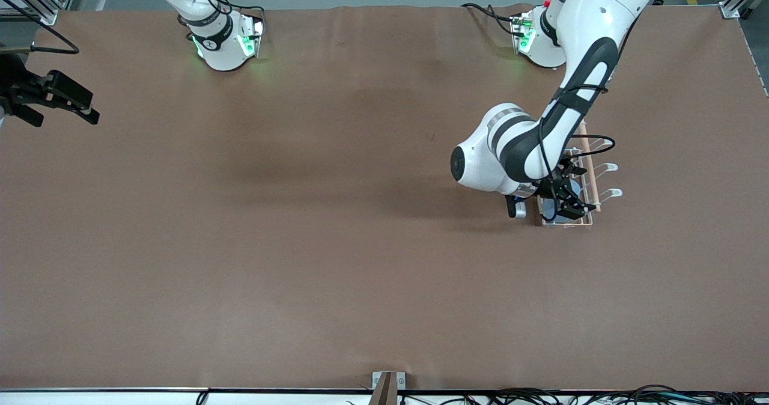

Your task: Hang cup on cup holder

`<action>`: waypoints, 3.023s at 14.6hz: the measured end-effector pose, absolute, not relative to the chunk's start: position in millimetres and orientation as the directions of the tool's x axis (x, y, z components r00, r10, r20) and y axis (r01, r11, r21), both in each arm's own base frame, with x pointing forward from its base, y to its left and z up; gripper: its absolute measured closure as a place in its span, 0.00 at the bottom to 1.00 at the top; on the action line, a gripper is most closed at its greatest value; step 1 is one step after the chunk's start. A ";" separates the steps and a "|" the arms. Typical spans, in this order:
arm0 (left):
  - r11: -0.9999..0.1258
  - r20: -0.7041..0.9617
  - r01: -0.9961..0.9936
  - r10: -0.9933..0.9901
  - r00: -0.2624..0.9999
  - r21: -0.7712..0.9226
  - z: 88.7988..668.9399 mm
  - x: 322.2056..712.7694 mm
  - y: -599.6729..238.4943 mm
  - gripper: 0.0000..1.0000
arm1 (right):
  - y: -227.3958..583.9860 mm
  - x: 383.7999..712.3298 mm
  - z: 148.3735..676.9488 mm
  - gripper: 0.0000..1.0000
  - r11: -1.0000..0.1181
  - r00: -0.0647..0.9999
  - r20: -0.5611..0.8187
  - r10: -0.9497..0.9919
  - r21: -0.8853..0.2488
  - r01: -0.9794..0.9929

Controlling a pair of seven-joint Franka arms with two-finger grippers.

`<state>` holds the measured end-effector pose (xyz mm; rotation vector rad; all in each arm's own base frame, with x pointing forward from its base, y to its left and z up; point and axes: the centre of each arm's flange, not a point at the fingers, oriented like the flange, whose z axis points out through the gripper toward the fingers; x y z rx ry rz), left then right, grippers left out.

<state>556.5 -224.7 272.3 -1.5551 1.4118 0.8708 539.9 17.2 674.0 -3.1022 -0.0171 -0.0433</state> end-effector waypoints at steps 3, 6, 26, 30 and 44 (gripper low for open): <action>-0.099 -0.846 -0.979 -0.492 0.204 -0.179 310.7 573.5 -236.5 0.00 | 17.2 539.8 673.9 0.00 -0.999 1.000 0.027 0.010 -0.039 0.012; -0.258 -0.726 -0.933 -0.589 0.356 -0.249 369.5 594.2 -244.6 0.00 | 17.2 539.8 673.8 0.00 -0.999 1.000 0.027 0.010 -0.039 0.011; -0.988 -0.098 -0.148 -0.143 0.985 -0.044 603.8 615.7 -117.6 0.00 | 16.2 540.6 671.2 0.00 -0.999 1.000 0.019 0.009 -0.039 0.010; -0.994 -0.031 -0.111 -0.111 0.993 -0.019 638.5 601.2 -54.7 0.00 | 15.6 540.7 671.0 0.00 -0.999 1.000 0.018 0.008 -0.039 0.009; -0.998 0.019 0.063 0.063 0.998 -0.024 636.0 518.1 -71.3 0.00 | 12.7 540.9 670.7 0.00 -0.999 1.000 0.018 0.003 -0.039 0.003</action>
